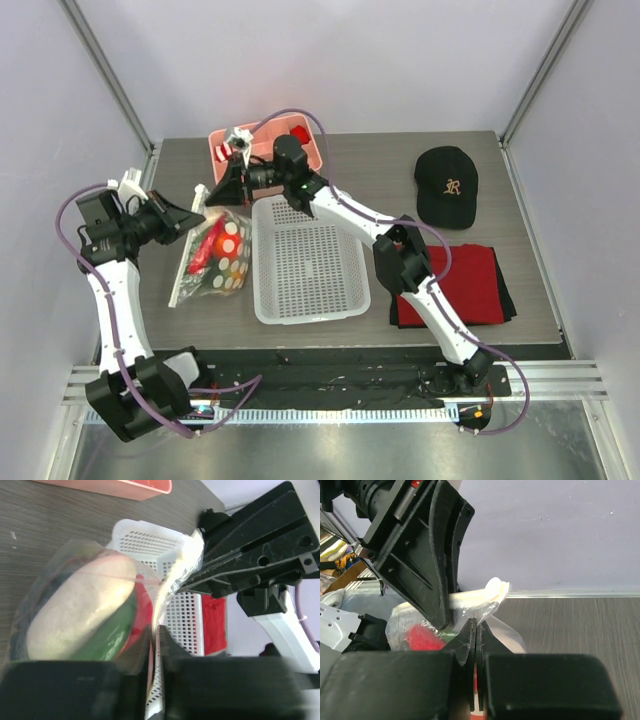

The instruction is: Open the zip-top bag and remove the fake food

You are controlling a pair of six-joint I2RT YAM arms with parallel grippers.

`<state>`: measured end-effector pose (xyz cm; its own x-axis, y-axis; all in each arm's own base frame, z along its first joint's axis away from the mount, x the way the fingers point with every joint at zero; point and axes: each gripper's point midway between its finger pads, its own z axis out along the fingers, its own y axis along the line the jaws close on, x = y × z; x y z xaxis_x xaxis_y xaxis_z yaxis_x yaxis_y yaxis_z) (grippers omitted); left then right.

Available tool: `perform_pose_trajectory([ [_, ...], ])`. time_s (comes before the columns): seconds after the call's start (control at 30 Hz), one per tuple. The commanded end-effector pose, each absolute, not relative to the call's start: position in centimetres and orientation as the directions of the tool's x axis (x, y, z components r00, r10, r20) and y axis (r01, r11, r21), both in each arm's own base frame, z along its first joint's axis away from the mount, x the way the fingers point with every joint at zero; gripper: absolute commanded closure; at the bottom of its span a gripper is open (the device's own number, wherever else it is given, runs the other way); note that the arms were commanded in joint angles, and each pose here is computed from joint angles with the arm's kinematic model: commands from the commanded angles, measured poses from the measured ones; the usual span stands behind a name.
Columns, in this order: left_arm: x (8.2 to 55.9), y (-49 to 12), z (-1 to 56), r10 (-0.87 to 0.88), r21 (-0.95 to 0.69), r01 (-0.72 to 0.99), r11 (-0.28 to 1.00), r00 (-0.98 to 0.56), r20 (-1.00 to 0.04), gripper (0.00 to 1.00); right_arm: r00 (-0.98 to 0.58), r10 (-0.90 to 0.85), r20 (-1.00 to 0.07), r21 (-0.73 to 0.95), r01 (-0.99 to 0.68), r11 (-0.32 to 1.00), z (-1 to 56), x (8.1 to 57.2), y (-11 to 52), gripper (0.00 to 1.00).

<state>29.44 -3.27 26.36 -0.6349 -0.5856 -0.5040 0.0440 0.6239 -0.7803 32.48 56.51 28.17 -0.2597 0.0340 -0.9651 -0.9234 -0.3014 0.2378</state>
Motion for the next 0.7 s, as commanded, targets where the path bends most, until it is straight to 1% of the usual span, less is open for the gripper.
perform_pose_trajectory([
  [0.0, 29.4, -2.6, 27.2, -0.563, -0.717, 0.06, 0.694, -0.576, -0.593, 0.72, -0.229, 0.092, -0.969, 0.194, -0.937, -0.29, 31.2, 30.9, 57.8, 0.99],
  [0.07, 29.4, -1.8, 27.8, -0.556, -0.673, 0.056, 0.738, -0.516, -0.652, 0.51, -0.24, 0.069, -0.968, 0.213, -0.939, -0.27, 30.9, 30.3, 58.3, 0.99],
  [0.1, 29.5, -0.9, 28.0, -0.552, -0.638, 0.033, 0.77, -0.467, -0.691, 0.48, -0.245, 0.068, -0.967, 0.221, -0.942, -0.253, 30.8, 30.3, 58.4, 0.99],
  [0.17, 28.9, -0.5, 29.7, -0.527, -0.585, 0.055, 0.809, -0.371, -0.764, 0.43, -0.246, 0.039, -0.968, 0.23, -0.942, -0.245, 29.8, 30.0, 58.9, 0.98],
  [0.2, 29.1, -0.2, 31.0, -0.506, -0.553, 0.083, 0.829, -0.308, -0.806, 0.43, -0.242, 0.041, -0.969, 0.227, -0.947, -0.228, 30.2, 30.2, 59.2, 0.99],
  [0.23, 28.9, -0.4, 32.0, -0.493, -0.535, 0.107, 0.838, -0.273, -0.826, 0.43, -0.269, 0.007, -0.963, 0.261, -0.943, -0.208, 29.0, 30.6, 59.3, 0.99],
  [0.3, 28.8, -0.6, 34.4, -0.461, -0.495, 0.166, 0.853, -0.205, -0.863, 0.43, -0.273, -0.006, -0.962, 0.268, -0.941, -0.206, 28.6, 30.5, 59.3, 0.99],
  [0.37, 29.0, -1.2, 35.0, -0.455, -0.5, 0.209, 0.84, -0.228, -0.861, 0.43, -0.271, -0.009, -0.963, 0.268, -0.944, -0.193, 28.7, 30.4, 59.0, 0.99],
  [0.4, 29.9, -1.2, 33.2, -0.482, -0.55, 0.182, 0.815, -0.316, -0.817, 0.42, -0.27, -0.025, -0.963, 0.27, -0.944, -0.19, 27.7, 30.2, 58.9, 0.99],
  [0.43, 29.9, -1.8, 34.0, -0.467, -0.555, 0.227, 0.8, -0.344, -0.814, 0.41, -0.262, -0.026, -0.965, 0.262, -0.947, -0.184, 27.6, 30.2, 58.6, 0.99],
  [0.5, 31.0, -1.9, 32.4, -0.467, -0.59, 0.232, 0.774, -0.42, -0.778, 0.4, -0.254, -0.03, -0.967, 0.255, -0.949, -0.186, 27.7, 29.8, 58.1, 0.99],
  [0.57, 31.5, -1.9, 32.1, -0.465, -0.6, 0.245, 0.762, -0.438, -0.769, 0.4, -0.239, -0.025, -0.971, 0.24, -0.952, -0.191, 28.3, 29.6, 57.7, 0.99],
  [0.67, 32.1, -0.9, 31.2, -0.488, -0.601, 0.175, 0.78, -0.43, -0.759, 0.42, -0.224, -0.014, -0.974, 0.223, -0.955, -0.194, 29.1, 29.4, 57.3, 0.99],
])
